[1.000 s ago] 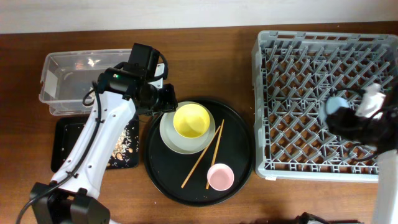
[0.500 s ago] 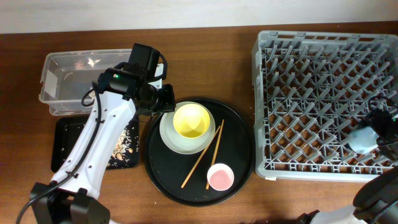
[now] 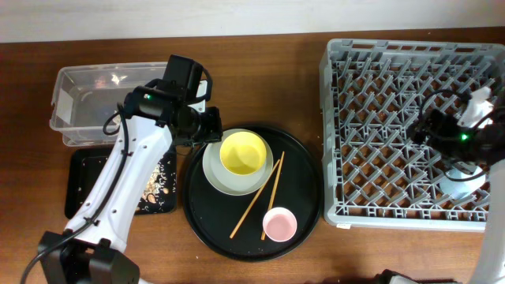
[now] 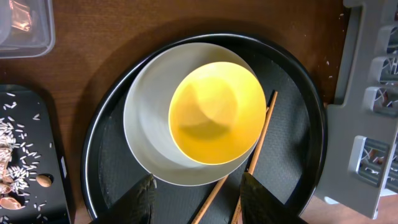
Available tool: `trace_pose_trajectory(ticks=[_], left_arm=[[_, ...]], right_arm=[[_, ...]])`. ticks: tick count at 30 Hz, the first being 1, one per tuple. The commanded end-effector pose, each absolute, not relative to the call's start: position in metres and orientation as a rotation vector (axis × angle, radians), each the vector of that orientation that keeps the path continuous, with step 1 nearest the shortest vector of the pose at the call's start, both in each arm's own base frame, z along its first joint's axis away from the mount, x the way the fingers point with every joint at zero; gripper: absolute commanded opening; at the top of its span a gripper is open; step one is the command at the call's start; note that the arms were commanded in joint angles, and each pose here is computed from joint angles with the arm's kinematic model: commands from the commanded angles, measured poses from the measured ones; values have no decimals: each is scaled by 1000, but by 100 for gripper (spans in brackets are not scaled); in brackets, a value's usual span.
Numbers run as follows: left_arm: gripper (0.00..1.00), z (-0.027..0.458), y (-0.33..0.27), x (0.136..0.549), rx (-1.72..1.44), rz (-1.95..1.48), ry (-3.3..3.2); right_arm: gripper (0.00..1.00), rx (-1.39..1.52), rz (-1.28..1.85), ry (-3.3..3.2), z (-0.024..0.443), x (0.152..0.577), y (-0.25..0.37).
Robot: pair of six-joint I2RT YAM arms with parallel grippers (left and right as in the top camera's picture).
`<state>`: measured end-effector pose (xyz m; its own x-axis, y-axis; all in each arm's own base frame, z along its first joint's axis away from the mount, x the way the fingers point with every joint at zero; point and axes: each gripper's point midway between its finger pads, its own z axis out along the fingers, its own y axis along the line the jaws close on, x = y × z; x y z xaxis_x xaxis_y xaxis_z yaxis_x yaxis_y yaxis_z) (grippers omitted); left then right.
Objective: Sort waste into correct bins and load items into the dishwasher rack
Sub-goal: 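Place the blue cup into the dish rack with the right gripper, then grasp the pink cup with the left gripper and lift it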
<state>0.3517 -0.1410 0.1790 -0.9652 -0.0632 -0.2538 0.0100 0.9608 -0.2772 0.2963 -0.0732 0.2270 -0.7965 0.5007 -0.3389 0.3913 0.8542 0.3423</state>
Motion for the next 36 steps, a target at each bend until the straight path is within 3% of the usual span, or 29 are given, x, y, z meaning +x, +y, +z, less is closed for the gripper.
trace_pose_trajectory(ticks=[1, 6, 9, 13, 18, 22, 24, 25, 26, 29, 32, 36], left_arm=[[43, 190, -154, 344, 50, -408, 2824], [48, 169, -199, 305, 269, -412, 2897], [51, 132, -220, 260, 439, -367, 3012], [51, 102, -229, 219, 589, -310, 3090], [57, 79, -247, 204, 700, -329, 3047], [55, 63, -244, 198, 708, -324, 3053], [41, 62, -244, 198, 707, -324, 3053], [20, 62, -246, 200, 705, -334, 3043], [13, 62, -248, 200, 700, -345, 3040], [13, 60, -252, 195, 712, -392, 3049], [0, 57, -253, 193, 712, -399, 3050], [0, 71, -256, 209, 664, -436, 3012]], right_arm=[[94, 475, 366, 2698, 226, 292, -37], [96, 238, 311, 2839, 217, 275, 5], [98, 98, 317, 2863, 216, 271, 22], [98, 93, 318, 2866, 215, 271, 23], [98, 91, 319, 2881, 214, 267, 23], [98, 91, 319, 2881, 214, 267, 23], [98, 91, 319, 2881, 214, 267, 23], [98, 91, 319, 2881, 214, 267, 23], [98, 91, 319, 2882, 214, 267, 23], [98, 92, 319, 2883, 214, 267, 23], [98, 92, 320, 2885, 214, 266, 23], [98, 108, 216, 2898, 211, 267, 11]])
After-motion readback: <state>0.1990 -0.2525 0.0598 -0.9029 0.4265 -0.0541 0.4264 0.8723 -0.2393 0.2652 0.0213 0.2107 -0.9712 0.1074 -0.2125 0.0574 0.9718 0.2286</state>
